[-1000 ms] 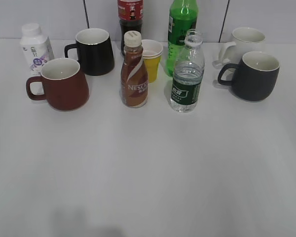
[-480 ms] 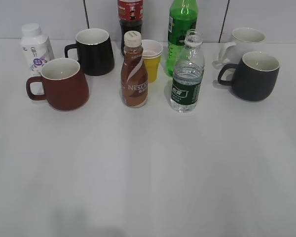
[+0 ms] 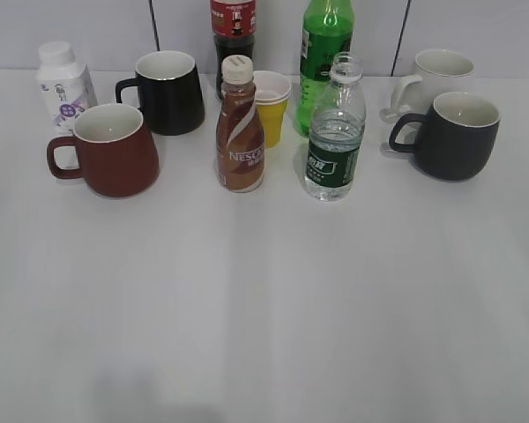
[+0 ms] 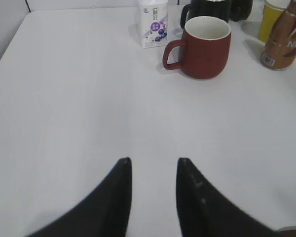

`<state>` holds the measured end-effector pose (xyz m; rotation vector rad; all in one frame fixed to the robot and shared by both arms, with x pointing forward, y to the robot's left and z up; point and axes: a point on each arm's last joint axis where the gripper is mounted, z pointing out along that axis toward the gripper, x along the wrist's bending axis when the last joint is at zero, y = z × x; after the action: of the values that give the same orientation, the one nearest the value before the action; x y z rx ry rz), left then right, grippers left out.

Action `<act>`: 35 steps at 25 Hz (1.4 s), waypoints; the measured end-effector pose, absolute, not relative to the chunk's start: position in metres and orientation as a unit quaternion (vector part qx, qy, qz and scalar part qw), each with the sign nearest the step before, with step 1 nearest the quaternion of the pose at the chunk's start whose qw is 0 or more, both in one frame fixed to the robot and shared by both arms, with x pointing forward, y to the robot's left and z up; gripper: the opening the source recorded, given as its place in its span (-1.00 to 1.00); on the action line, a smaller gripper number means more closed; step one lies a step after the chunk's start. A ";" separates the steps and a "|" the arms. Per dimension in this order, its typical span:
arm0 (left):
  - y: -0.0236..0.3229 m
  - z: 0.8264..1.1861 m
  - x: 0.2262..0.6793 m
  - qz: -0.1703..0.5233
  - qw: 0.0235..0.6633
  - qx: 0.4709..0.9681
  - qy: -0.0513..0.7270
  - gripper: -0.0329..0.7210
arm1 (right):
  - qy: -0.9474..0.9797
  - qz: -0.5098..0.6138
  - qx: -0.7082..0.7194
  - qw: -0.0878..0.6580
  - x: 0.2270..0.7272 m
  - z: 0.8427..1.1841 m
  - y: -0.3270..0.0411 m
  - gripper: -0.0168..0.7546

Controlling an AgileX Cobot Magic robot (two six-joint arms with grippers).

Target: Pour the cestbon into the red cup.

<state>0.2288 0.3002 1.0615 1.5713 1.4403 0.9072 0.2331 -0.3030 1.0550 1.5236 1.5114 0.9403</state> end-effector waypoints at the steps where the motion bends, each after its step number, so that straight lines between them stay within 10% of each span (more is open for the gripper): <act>1: 0.300 1.061 0.229 0.359 0.401 0.621 0.570 -0.28 | 0.594 0.370 0.599 0.389 0.233 1.055 -0.303 0.16; 35: 0.295 1.111 0.306 0.451 0.492 0.556 0.496 -0.28 | 0.526 0.513 0.550 0.396 0.300 1.102 -0.290 0.16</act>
<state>0.3061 0.2946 1.1113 1.3500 1.2027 1.0934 0.2999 -0.2904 1.1025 1.3948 1.3332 1.3006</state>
